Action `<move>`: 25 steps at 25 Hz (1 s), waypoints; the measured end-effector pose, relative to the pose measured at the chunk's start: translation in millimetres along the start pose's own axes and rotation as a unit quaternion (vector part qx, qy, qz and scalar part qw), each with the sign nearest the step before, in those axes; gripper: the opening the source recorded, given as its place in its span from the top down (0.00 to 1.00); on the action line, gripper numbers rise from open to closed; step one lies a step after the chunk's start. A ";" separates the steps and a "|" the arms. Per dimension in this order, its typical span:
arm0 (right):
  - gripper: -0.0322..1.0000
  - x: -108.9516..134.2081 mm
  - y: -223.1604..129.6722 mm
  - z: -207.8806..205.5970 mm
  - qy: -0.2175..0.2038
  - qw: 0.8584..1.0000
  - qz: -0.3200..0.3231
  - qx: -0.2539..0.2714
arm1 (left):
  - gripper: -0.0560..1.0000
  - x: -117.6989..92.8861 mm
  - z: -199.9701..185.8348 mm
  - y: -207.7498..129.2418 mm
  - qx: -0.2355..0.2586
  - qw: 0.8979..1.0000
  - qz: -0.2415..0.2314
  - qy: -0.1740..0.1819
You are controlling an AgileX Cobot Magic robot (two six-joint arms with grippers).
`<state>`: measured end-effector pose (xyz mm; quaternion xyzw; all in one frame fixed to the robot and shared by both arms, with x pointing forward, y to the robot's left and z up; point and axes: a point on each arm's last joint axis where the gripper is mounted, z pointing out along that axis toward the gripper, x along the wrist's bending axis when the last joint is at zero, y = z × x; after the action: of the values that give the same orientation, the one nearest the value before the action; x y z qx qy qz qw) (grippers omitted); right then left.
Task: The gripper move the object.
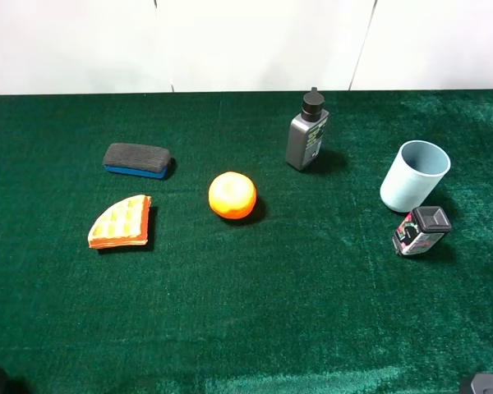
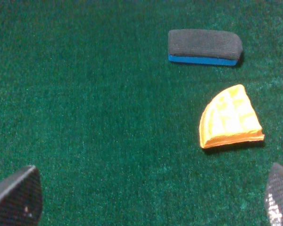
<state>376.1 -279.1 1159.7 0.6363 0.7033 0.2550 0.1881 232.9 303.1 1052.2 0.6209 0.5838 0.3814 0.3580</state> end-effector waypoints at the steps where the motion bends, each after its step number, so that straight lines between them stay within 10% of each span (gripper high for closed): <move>1: 0.30 -0.1 -6.4 -1.5 0.000 1.000 0.000 -0.001 | 0.05 0.0 0.0 0.0 0.000 1.000 0.000 0.000; 13: 0.30 -7.6 -91.7 4.7 -0.029 0.999 -0.011 -0.011 | 0.05 0.0 0.0 0.0 0.000 1.000 0.000 0.000; 25: 0.30 -8.6 -160.5 -4.6 -0.023 0.980 0.004 -0.197 | 0.05 0.0 0.0 0.0 0.000 1.000 0.000 0.000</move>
<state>246.1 -297.8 1067.0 0.5948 0.6325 0.3750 0.3249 232.9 303.1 1052.2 0.6209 0.5838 0.3814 0.3580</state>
